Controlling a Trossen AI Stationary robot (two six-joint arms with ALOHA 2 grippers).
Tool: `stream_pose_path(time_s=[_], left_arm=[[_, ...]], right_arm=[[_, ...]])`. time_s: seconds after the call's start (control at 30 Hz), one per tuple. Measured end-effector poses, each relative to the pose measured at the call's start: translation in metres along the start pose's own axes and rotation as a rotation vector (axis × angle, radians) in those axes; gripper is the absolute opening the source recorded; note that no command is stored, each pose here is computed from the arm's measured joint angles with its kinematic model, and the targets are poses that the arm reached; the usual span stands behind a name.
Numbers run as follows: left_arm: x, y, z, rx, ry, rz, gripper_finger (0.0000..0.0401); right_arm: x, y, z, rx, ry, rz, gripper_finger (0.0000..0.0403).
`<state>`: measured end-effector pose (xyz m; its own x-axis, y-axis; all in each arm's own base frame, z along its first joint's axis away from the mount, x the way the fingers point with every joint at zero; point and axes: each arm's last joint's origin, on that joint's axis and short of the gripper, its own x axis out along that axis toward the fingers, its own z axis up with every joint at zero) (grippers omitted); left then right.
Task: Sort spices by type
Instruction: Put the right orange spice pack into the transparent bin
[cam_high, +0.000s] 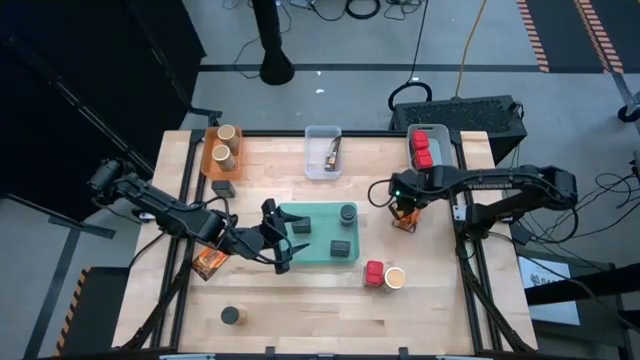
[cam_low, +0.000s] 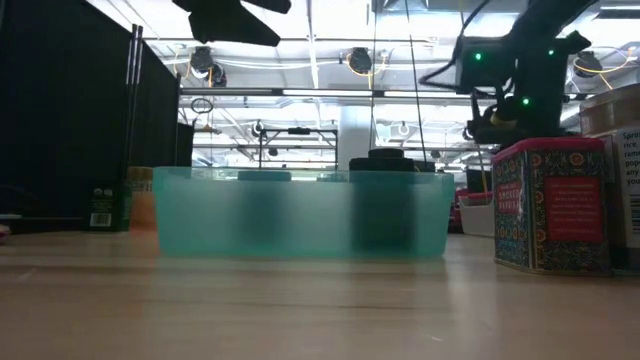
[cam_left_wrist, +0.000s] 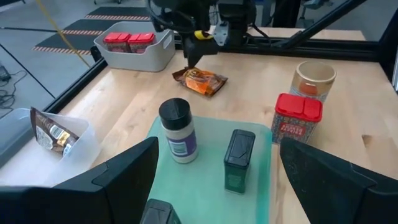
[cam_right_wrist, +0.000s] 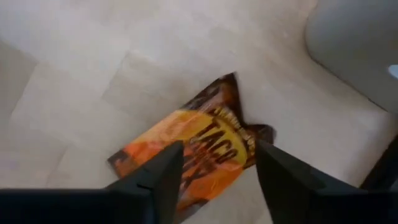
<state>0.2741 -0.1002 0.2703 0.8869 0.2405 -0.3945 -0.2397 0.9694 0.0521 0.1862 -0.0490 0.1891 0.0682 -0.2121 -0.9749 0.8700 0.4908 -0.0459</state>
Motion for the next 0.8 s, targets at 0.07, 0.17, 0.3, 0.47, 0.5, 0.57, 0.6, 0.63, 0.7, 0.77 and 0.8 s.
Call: stream_pose_path(time_s=[0.07, 0.17, 0.3, 0.47, 0.5, 0.57, 0.6, 0.63, 0.7, 0.77, 0.8], left_arm=[[0.000, 0.000, -0.001, 0.003, 0.005, 0.002, 0.0333], [0.000, 0.001, -0.003, 0.017, 0.023, 0.006, 0.0333], [0.000, 0.001, -0.004, 0.024, 0.035, 0.009, 0.0333], [0.000, 0.001, -0.004, 0.019, 0.035, 0.009, 0.0333], [0.000, 0.001, -0.004, 0.018, 0.034, 0.009, 0.0333], [0.000, 0.001, -0.004, 0.016, 0.033, 0.009, 0.0333], [0.000, 0.001, -0.004, 0.016, 0.033, 0.009, 0.0333], [0.000, 0.001, -0.004, 0.016, 0.033, 0.009, 0.0333], [0.000, 0.001, -0.003, 0.014, 0.030, 0.010, 0.0333], [0.000, 0.001, -0.003, 0.014, 0.030, 0.011, 0.0333], [0.000, 0.001, -0.003, 0.014, 0.030, 0.012, 0.0333]], right_arm=[[0.005, -0.002, 0.000, 0.018, -0.008, -0.009, 0.0209], [0.016, -0.007, 0.000, 0.046, -0.031, -0.002, 0.0229], [0.035, -0.012, -0.001, 0.042, -0.070, 0.029, 0.0230], [0.049, -0.017, -0.005, -0.012, -0.093, 0.052, 0.0220], [0.051, -0.018, -0.006, -0.016, -0.087, 0.060, 0.0217], [0.054, -0.019, -0.007, -0.017, -0.084, 0.071, 0.0210], [0.055, -0.020, -0.008, -0.016, -0.084, 0.072, 0.0204], [0.056, -0.020, -0.008, -0.016, -0.082, 0.070, 0.0197], [0.057, -0.021, -0.009, -0.015, -0.083, 0.072, 0.0177], [0.058, -0.020, -0.009, -0.013, -0.091, 0.077, 0.0152], [0.058, -0.020, -0.009, -0.012, -0.098, 0.080, 0.0137]])
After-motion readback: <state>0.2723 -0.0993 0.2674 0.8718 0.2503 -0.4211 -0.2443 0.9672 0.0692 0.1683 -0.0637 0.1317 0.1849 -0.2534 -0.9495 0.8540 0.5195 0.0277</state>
